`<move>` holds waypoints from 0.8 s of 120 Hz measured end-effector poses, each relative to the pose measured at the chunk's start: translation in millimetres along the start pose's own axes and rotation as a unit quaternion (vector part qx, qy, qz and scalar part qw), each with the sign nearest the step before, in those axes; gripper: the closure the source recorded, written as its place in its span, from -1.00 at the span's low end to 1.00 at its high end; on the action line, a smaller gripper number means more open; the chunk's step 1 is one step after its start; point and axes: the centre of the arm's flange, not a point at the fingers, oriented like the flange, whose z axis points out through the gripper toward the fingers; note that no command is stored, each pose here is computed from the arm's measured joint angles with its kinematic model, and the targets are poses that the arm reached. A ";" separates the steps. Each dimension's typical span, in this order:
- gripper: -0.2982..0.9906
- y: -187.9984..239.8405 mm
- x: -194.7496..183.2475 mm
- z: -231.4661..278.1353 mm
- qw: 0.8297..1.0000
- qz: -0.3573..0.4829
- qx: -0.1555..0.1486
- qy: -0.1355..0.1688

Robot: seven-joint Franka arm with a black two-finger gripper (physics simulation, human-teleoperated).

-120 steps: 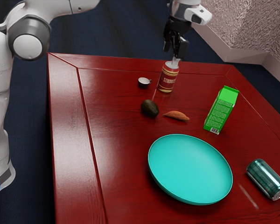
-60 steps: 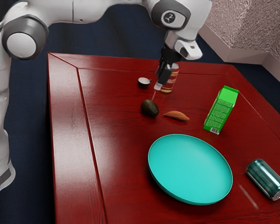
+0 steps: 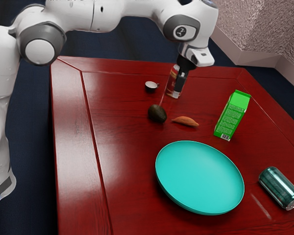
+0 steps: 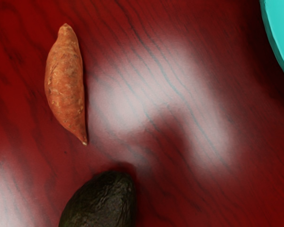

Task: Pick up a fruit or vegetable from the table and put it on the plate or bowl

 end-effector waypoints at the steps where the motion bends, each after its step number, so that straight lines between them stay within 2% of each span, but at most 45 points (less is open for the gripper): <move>1: -0.54 -0.3 1.1 0.9 1.000 0.001 0.000 0.001; 24: -0.54 -35.5 29.6 29.5 1.000 0.004 0.013 0.018; 45: -0.54 -64.0 39.7 62.4 1.000 -0.004 0.012 0.015; 96: -0.54 -72.7 60.0 139.5 1.000 0.003 -0.016 -0.003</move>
